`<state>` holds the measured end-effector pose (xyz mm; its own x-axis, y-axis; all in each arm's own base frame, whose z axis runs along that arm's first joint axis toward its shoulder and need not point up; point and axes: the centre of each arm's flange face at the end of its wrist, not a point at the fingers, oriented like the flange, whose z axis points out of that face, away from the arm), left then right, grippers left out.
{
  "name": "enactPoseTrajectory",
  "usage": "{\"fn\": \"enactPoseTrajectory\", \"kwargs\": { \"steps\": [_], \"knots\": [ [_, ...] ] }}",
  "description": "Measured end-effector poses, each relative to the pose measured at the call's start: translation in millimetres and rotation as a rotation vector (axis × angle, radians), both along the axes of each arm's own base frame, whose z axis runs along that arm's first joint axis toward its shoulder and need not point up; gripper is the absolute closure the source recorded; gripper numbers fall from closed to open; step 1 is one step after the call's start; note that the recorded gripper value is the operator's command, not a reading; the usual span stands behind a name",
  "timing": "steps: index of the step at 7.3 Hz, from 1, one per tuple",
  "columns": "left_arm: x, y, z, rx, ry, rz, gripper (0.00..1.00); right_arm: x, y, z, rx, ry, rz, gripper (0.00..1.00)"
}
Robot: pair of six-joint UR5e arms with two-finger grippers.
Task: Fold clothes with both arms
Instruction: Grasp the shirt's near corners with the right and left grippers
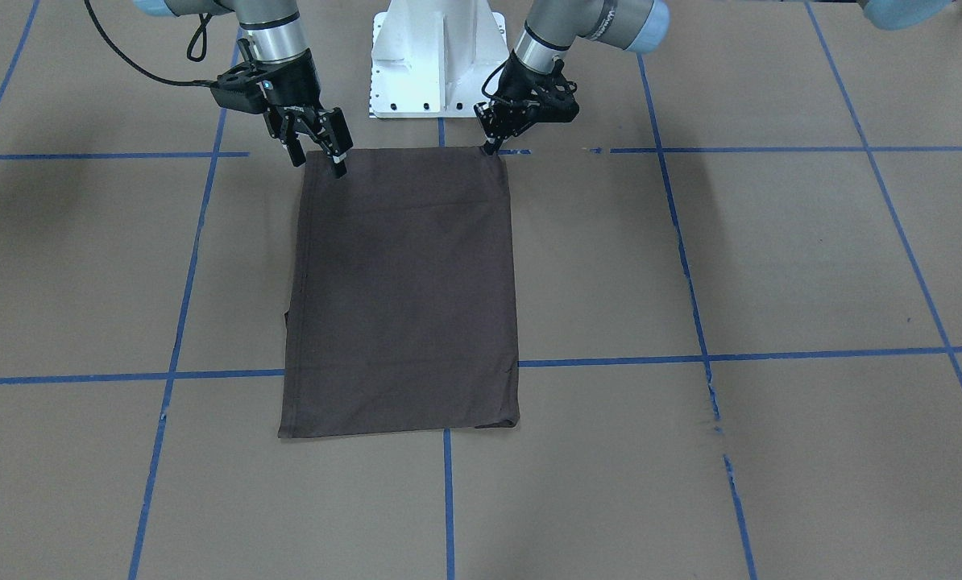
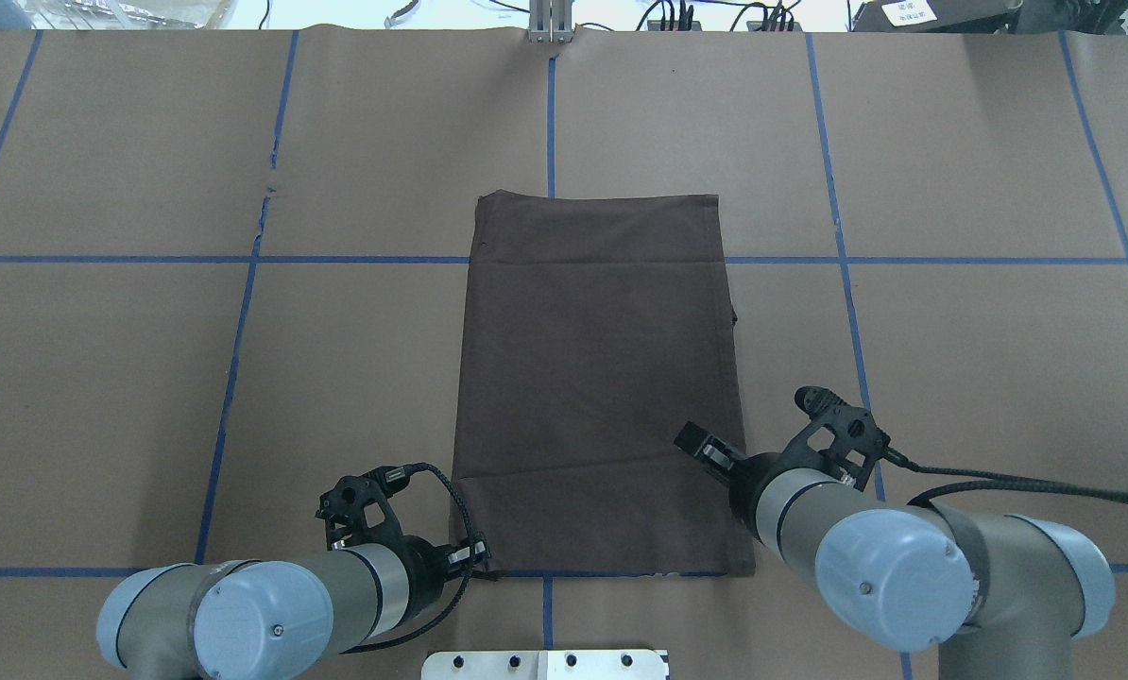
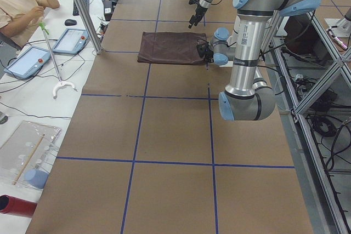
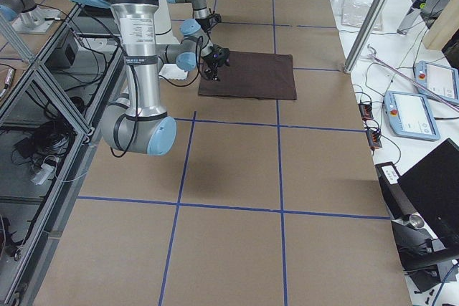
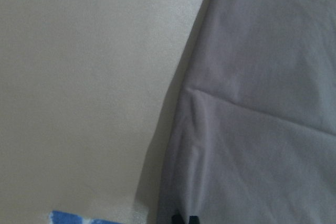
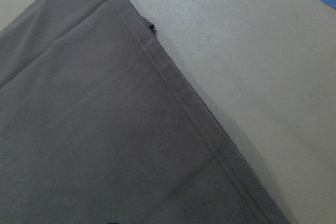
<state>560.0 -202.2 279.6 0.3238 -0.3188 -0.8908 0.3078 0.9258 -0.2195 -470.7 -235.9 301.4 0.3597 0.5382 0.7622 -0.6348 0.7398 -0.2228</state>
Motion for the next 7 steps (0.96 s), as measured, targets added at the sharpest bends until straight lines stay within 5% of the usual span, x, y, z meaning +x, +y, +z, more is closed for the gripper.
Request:
{"fn": "enactPoseTrajectory", "kwargs": {
  "steps": [4, 7],
  "knots": [
    [-0.5, -0.9, -0.7, 0.006, 0.001, -0.013, 1.00, -49.5, 76.5, 18.6, -0.048, 0.078, 0.047, 0.13],
    [-0.2, 1.2, -1.5, 0.003, 0.003, -0.013, 1.00, -76.4, 84.0, 13.2, -0.070, 0.100, 0.073, 0.19]
  ]
}}
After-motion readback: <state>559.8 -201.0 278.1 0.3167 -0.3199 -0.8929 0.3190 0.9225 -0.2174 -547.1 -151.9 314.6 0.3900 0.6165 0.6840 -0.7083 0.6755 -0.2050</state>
